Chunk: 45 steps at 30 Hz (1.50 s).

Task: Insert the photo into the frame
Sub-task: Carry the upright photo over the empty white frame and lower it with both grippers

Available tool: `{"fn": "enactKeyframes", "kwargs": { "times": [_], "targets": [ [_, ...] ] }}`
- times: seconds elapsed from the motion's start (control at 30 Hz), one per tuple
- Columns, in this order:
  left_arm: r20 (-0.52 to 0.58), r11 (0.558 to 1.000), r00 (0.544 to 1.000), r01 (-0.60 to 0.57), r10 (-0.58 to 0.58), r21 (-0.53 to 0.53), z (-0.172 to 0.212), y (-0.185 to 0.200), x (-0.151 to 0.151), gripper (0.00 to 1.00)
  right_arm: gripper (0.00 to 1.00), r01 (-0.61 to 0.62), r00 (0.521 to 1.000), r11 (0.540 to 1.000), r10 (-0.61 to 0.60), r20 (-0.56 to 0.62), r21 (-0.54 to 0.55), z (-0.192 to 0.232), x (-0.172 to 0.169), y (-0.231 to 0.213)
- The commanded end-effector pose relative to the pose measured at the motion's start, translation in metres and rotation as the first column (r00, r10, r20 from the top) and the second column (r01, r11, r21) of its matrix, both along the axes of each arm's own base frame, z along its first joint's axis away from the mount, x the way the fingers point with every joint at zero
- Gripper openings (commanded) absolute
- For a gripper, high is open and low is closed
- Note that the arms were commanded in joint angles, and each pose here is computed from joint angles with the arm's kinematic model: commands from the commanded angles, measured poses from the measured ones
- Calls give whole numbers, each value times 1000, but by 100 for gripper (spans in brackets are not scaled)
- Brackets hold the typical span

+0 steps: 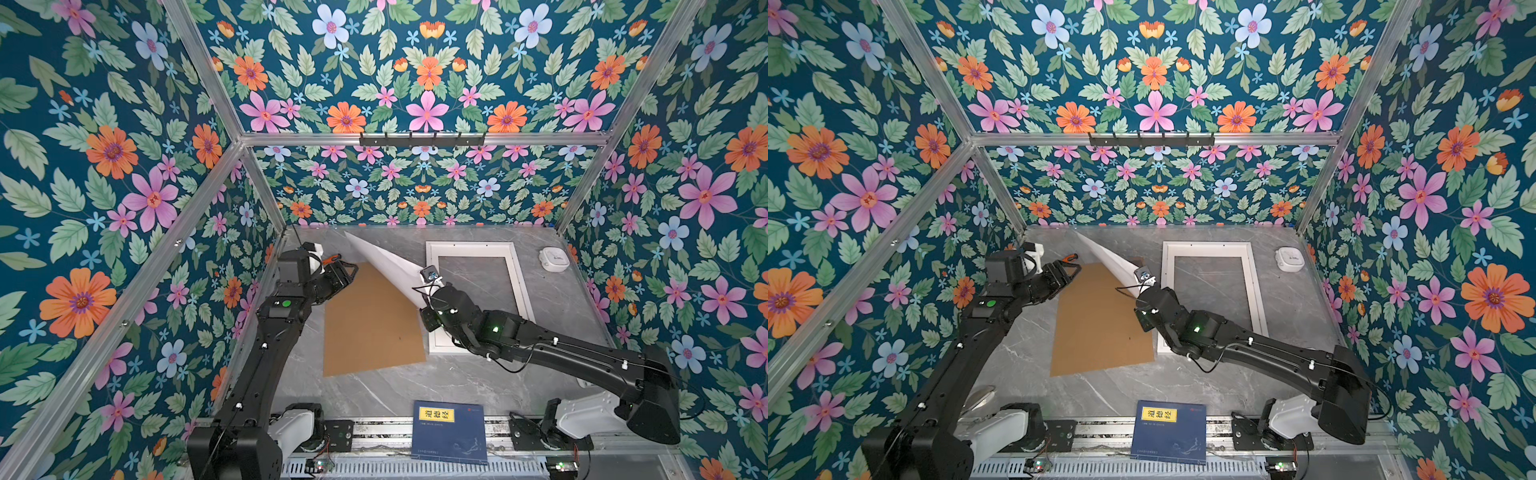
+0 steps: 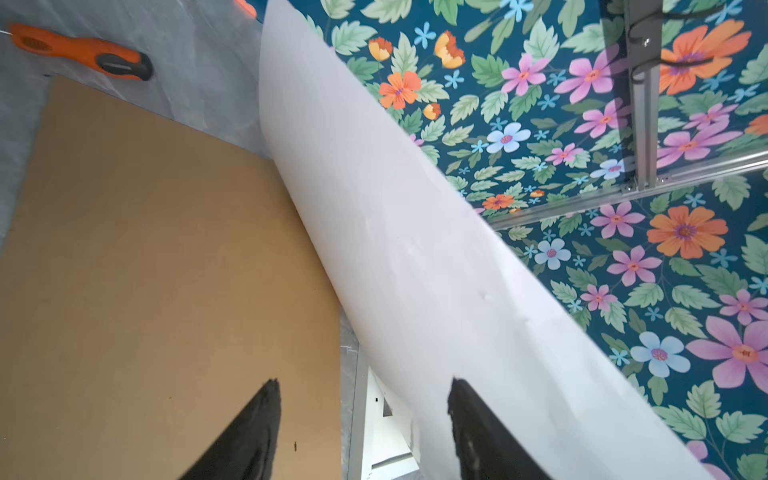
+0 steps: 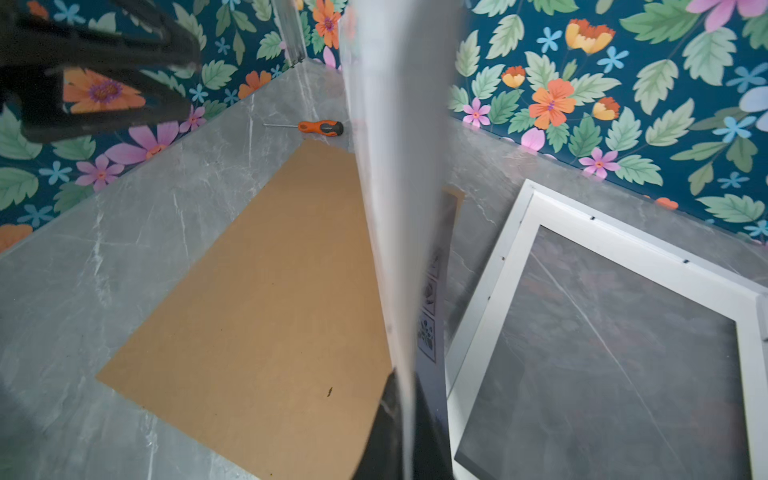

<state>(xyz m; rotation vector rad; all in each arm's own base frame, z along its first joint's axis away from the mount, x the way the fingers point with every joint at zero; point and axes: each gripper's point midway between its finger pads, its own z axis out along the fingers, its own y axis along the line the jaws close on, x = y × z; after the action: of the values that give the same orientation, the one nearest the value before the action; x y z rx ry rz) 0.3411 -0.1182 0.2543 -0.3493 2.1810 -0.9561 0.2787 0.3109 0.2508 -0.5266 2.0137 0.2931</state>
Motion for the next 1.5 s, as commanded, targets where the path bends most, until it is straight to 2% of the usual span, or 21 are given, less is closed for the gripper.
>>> {"fn": "enactKeyframes", "kwargs": {
  "times": [0.0, 0.23, 0.4, 0.6, 0.83, 1.03, 1.17, 1.37, 1.47],
  "targets": [
    [51, 1000, 999, 7, -8, 19, 5, -12, 12, 67, 0, 51, 998, 996, -48, -44, 72, 7, 3, -16],
    [34, 998, 998, 59, -59, 2, -9, -40, 24, 66, 0, 164, 985, 973, -153, -80, 160, 20, 17, -65],
    [23, 996, 996, 87, -87, -1, -19, -58, 29, 65, 0, 260, 963, 939, -235, -133, 225, 23, 23, -104],
    [9, 992, 994, 104, -105, 69, -32, -79, 34, 65, 0, 376, 922, 871, -316, -224, 318, 16, 25, -147],
    [-42, 987, 988, 150, -147, 57, -55, -105, 35, 65, 0, 508, 854, 764, -387, -347, 398, -3, 26, -192],
    [-79, 982, 980, 187, -185, 22, -76, -129, 28, 65, 0, 594, 796, 681, -423, -432, 428, -21, 28, -216],
    [-111, 974, 967, 224, -228, -41, -88, -152, 19, 64, 0, 653, 749, 625, -453, -483, 427, -34, 27, -228],
    [-164, 956, 946, 261, -281, -132, -102, -185, -6, 65, 0, 701, 705, 567, -460, -540, 432, -49, 26, -231],
    [-207, 949, 934, 258, -293, -180, -114, -195, -20, 69, 0, 701, 704, 553, -439, -558, 450, -51, 28, -226]
  ]
}}
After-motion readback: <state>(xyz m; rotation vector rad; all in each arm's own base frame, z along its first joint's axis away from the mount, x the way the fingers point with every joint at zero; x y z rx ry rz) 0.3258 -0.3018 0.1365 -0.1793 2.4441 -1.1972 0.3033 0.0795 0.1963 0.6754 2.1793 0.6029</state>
